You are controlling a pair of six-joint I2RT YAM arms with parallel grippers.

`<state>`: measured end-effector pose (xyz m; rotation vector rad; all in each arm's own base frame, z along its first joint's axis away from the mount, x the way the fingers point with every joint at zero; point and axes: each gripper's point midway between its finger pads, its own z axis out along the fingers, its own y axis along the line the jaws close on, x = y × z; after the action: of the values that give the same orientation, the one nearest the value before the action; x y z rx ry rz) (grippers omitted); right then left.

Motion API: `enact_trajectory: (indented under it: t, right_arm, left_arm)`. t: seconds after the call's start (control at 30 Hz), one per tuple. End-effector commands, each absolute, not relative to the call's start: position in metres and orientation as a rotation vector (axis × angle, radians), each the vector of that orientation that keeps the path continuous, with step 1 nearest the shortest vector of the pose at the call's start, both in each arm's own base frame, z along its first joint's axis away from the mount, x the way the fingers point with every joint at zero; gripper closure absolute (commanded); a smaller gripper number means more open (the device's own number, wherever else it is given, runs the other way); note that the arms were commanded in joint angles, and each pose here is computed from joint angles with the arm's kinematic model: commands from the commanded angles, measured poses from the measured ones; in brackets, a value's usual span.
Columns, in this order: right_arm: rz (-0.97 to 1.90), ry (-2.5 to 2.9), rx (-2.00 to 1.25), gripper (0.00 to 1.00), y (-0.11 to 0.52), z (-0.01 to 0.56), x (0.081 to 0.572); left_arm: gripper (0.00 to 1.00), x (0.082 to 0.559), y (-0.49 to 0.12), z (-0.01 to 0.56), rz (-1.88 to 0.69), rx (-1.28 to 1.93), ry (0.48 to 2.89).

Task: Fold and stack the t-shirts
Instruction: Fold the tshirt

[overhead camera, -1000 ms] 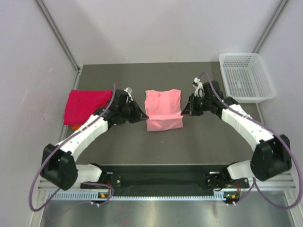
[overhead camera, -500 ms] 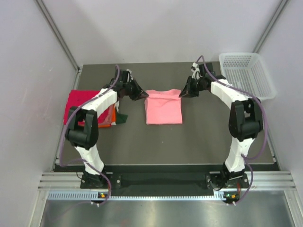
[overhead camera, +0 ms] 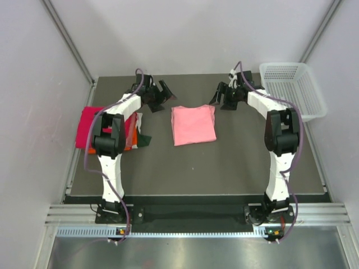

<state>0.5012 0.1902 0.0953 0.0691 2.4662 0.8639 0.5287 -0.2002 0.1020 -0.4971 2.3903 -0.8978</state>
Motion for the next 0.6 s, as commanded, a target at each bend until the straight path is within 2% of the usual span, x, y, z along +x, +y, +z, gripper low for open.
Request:
enact_trajectory:
  t: [0.0,0.2,0.37,0.57]
  right_arm:
    - [0.767,2.356,-0.084,0.24,0.177,0.126,0.503]
    - [0.779,2.421,-0.101,0.29,0.179,0.103,0.497]
    - [0.778,2.476,-0.117,0.3,0.188,0.08,0.499]
    - [0.795,2.514,-0.119,0.3,0.195,0.059,0.507]
  left_arm:
    - [0.04,0.511,-0.195,0.117,-0.832,-0.388,2.355]
    - [0.09,0.494,-0.208,0.09,-0.766,-0.301,2.396]
    - [0.19,0.498,-0.214,0.073,-0.768,-0.309,2.427]
    - [0.25,0.504,-0.217,0.06,-0.769,-0.316,2.444]
